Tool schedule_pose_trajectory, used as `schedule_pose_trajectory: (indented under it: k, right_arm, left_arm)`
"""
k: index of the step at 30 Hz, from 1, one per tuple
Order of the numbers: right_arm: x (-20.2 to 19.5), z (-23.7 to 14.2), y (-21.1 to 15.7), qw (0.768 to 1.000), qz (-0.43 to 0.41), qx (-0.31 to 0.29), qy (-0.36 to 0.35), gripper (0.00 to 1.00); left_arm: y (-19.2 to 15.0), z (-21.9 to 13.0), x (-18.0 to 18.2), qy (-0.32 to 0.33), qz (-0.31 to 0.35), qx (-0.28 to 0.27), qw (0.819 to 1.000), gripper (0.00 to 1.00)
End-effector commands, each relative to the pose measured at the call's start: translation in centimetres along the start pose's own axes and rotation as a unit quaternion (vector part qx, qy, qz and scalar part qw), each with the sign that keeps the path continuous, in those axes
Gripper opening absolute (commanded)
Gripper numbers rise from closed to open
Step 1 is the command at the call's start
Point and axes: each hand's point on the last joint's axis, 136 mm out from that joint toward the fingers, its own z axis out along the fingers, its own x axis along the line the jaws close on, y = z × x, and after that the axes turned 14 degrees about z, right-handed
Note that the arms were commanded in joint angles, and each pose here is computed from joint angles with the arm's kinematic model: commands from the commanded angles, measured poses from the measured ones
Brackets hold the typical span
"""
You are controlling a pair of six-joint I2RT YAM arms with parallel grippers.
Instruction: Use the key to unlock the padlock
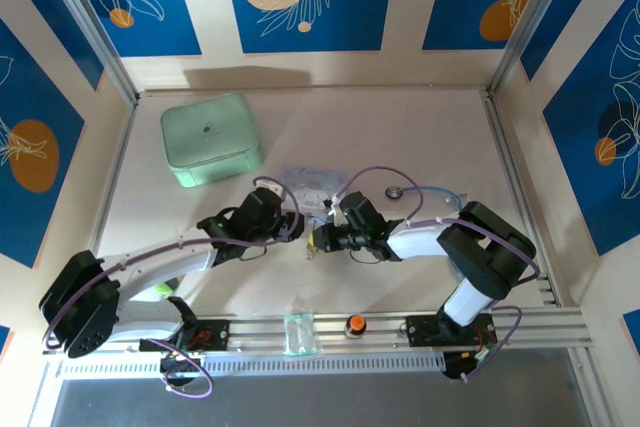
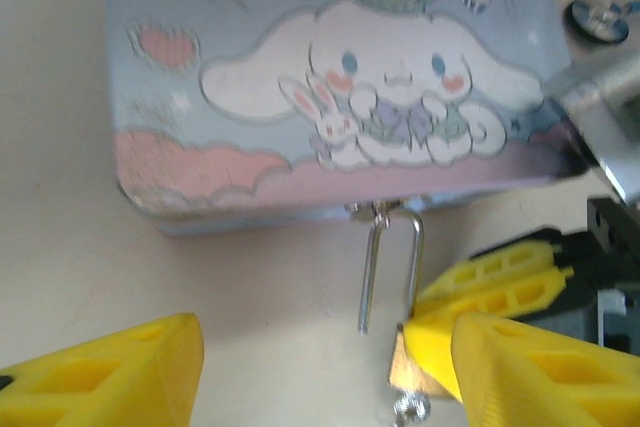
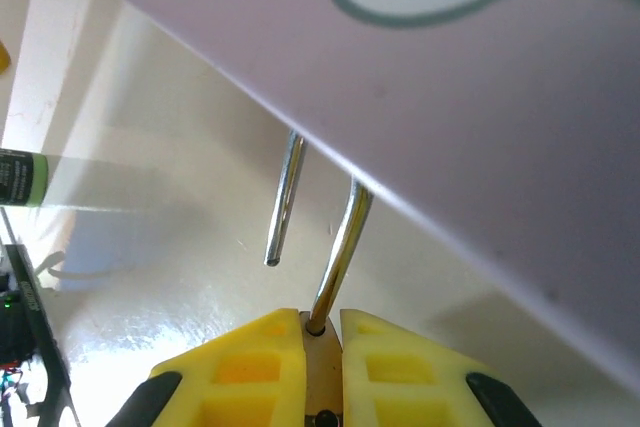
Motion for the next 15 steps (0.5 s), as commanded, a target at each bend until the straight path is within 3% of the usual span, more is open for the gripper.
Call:
schedule_pose_trajectory:
  k: [1, 8, 15]
  right_arm:
    - [-3.7, -0.2, -2.4, 0.994, 0.086, 0.037, -0.051, 0.07]
    - [-3.7, 0.2, -2.4, 0.991, 0.126, 0.031, -0.025, 0.06]
    - [-4.9, 0.4, -2.6, 0.989, 0.137, 0.023, -0.042, 0.06]
  left_arm:
    - [3.9, 0.0, 1.1, 0.022, 0.01, -0.047, 0.999, 0.7]
    - [5.5, 3.9, 4.6, 0.1, 0.032, -0.056, 0.993, 0.75]
    - [5.6, 7.5, 5.4, 0.105, 0.037, -0.037, 0.993, 0.75]
